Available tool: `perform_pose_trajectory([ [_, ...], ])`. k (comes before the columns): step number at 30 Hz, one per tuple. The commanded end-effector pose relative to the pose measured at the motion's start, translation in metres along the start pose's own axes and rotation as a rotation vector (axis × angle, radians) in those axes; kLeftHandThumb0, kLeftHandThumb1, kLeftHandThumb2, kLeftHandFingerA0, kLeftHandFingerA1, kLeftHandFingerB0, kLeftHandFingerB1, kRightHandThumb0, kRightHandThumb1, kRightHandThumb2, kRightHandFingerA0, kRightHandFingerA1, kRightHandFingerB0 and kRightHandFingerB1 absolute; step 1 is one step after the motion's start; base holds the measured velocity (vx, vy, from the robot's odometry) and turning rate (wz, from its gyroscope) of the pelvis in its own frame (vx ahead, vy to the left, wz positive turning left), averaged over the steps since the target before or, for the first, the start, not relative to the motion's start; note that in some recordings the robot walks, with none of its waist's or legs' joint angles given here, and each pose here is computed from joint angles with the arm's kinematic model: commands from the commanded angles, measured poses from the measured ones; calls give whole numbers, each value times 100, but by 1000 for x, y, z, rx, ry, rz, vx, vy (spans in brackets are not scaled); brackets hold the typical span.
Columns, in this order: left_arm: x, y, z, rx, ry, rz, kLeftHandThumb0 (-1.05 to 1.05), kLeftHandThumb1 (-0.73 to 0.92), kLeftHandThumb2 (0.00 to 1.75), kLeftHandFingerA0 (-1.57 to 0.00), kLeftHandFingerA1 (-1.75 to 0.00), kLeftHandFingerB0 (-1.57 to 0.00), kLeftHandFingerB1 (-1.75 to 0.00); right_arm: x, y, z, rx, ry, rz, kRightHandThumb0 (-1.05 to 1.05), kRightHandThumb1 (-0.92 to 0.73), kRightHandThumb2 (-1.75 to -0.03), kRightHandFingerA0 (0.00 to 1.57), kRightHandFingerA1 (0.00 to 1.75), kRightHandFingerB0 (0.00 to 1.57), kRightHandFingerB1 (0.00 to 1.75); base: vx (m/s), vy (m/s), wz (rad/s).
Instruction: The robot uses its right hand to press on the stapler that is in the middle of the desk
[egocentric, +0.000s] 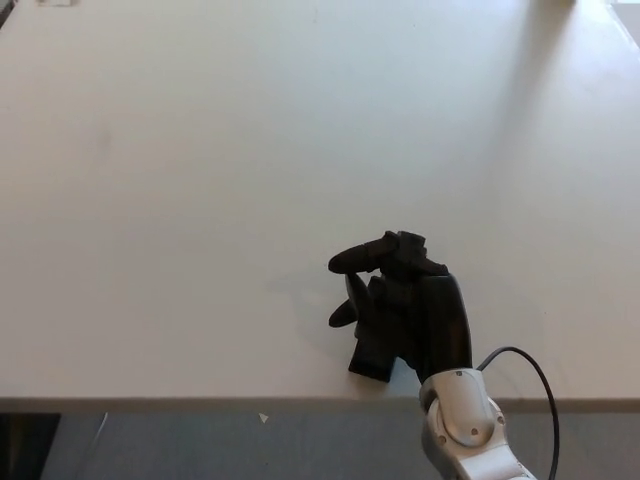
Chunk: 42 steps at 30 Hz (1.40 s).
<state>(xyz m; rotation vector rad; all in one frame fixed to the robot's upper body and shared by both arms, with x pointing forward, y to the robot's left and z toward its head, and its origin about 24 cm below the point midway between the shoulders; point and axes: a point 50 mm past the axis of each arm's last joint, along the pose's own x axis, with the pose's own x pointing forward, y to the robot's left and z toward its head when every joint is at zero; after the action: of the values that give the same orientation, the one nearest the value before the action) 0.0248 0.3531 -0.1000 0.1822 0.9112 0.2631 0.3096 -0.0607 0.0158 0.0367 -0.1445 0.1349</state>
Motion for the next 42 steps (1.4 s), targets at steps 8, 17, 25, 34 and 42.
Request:
perform_pose_trajectory([
  [8, 40, -2, 108, -24, -337, -21, -49, 92, 90, -3, -32, -3, -28, 110, -33, 216, 2, -478, -47, -19, -75, -74, 127, 109, 78, 120, -5, 0, 1],
  [17, 49, -1, 142, -27, -404, -7, -58, 89, 108, -5, -38, 0, -27, 93, -74, 294, -14, -705, -55, -9, -70, -87, 125, 115, 81, 109, 0, 0, 0],
  [25, 53, 1, 168, -23, -439, 40, -53, 92, 90, -6, -33, -5, -26, 48, -143, 343, -146, -845, -117, 0, -69, -104, 123, 125, 83, 113, 0, 0, 0],
  [34, 54, 5, 180, -25, -458, 45, -59, 87, 108, -4, -40, -2, -29, -29, -263, 348, -222, -795, -412, -4, -67, -95, 121, 130, 85, 113, 0, 0, 0],
  [42, 53, 7, 181, -14, -453, 53, -52, 92, 89, -7, -36, -3, -25, -108, -345, 308, -358, -608, -786, -13, -63, -89, 128, 113, 90, 106, 0, 0, 0],
])
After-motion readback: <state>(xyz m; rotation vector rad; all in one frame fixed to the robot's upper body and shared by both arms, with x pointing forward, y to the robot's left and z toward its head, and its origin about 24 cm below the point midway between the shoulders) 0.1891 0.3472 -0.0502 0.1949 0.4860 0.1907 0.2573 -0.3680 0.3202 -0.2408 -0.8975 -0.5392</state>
